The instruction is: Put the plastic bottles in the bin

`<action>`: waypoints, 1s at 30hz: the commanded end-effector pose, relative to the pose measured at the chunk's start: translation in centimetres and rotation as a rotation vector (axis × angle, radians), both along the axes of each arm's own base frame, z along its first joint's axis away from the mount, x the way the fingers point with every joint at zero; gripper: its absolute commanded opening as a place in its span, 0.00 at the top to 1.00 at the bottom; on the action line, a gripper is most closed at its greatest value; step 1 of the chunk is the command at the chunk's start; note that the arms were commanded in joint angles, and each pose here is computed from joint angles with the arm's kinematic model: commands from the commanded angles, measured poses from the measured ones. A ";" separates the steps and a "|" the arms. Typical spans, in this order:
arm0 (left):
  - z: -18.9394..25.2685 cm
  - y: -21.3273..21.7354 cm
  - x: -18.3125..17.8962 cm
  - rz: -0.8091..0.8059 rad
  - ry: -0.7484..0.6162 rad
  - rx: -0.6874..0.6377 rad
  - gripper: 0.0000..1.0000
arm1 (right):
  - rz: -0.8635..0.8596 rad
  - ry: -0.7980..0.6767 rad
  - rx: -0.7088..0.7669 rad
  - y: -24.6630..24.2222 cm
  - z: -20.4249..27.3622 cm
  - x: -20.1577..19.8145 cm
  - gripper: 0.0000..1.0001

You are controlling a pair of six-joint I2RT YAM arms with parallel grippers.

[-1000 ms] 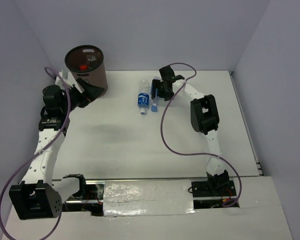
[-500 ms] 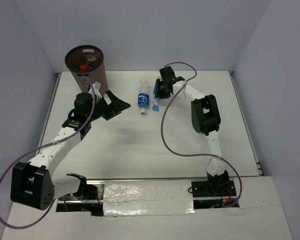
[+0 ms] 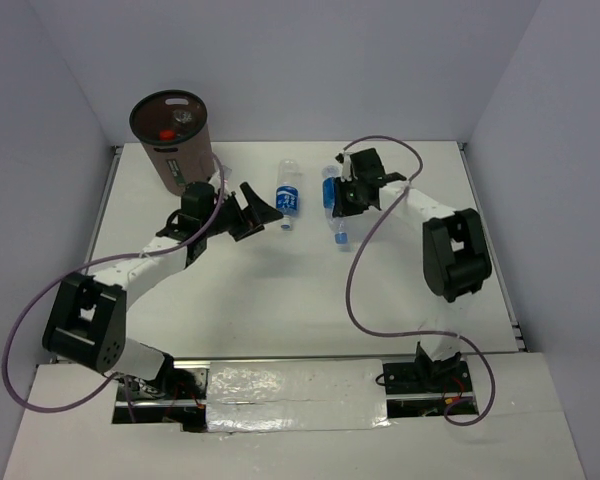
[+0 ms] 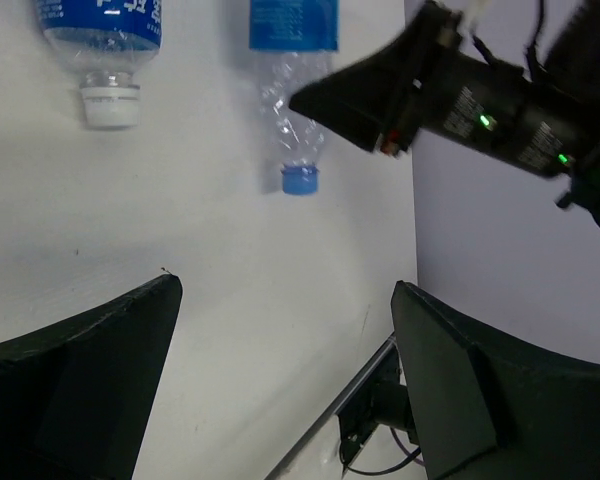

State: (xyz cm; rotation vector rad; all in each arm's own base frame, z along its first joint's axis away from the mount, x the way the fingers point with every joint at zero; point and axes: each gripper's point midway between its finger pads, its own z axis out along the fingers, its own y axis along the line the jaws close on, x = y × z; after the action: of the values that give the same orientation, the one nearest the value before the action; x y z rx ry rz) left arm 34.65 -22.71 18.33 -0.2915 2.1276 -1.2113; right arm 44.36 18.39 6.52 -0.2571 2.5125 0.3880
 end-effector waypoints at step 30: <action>6.5 -7.9 2.5 -0.238 -0.342 -0.313 0.05 | 0.925 -0.169 0.717 9.0 17.5 -15.7 0.90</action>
State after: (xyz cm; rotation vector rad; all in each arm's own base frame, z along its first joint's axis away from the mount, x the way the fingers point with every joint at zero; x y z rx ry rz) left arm 37.41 -30.45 22.60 -0.0269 1.8222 -1.5750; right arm 30.51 26.67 20.07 -0.9863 1.9480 1.3906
